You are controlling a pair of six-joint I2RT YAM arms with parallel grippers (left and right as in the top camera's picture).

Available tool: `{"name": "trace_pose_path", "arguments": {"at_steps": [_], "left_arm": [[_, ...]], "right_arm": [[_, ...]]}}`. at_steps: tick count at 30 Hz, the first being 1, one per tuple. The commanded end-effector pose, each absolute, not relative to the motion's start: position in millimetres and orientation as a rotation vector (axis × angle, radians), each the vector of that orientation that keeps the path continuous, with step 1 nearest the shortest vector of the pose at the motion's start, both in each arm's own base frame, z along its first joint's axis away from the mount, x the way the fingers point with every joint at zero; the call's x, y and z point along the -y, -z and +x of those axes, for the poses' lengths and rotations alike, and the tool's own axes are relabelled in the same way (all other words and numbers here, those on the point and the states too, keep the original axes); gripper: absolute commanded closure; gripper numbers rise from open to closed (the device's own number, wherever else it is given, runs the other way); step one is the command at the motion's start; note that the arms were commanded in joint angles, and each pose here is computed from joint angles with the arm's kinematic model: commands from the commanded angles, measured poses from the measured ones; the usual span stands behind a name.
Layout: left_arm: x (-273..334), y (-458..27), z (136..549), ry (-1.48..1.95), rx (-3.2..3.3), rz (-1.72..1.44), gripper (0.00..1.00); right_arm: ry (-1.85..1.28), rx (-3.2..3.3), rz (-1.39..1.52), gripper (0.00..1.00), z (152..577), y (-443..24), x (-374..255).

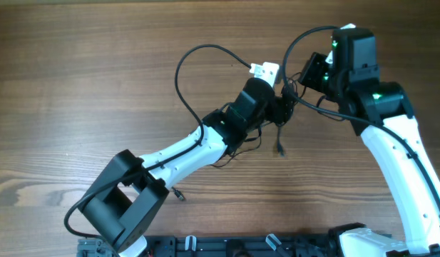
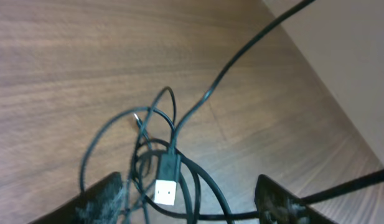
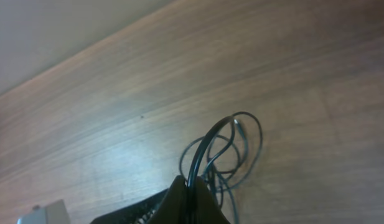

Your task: Untangle cables

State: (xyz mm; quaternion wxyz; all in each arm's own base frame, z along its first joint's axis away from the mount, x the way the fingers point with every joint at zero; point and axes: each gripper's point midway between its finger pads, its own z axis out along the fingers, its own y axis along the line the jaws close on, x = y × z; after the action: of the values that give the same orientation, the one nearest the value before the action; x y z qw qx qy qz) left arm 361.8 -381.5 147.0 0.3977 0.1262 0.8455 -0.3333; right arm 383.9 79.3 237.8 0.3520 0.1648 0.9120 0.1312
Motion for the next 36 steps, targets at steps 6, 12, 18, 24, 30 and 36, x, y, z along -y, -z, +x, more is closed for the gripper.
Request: {"name": "trace_pose_path", "arguments": {"at_steps": [6,12,18,24,30,36], "left_arm": [[395.6,-194.7,328.6,1.238,-2.052,0.586,0.16],[398.8,-182.2,326.6,1.141,-2.047,0.654,0.16],[405.6,-168.0,338.1,0.983,-2.05,0.56,0.36],[426.3,-119.3,335.8,0.96,-2.103,0.538,0.61],[364.8,-54.3,365.2,0.709,-2.367,0.273,0.69],[265.8,-16.9,395.5,0.494,-2.569,0.041,0.71]], "right_arm": [[-0.322,-2.379,0.492,0.95,385.9,-237.0,-55.8],[-0.486,-2.416,0.437,0.95,381.0,-237.9,-79.2],[-0.54,-2.442,0.455,0.95,374.3,-240.4,-85.3],[-0.532,-2.383,0.355,0.96,372.1,-297.3,-85.4],[-0.323,-2.119,0.26,0.94,373.4,-410.4,-53.6],[-0.004,-1.91,0.543,0.94,350.6,-472.1,54.0]]}}
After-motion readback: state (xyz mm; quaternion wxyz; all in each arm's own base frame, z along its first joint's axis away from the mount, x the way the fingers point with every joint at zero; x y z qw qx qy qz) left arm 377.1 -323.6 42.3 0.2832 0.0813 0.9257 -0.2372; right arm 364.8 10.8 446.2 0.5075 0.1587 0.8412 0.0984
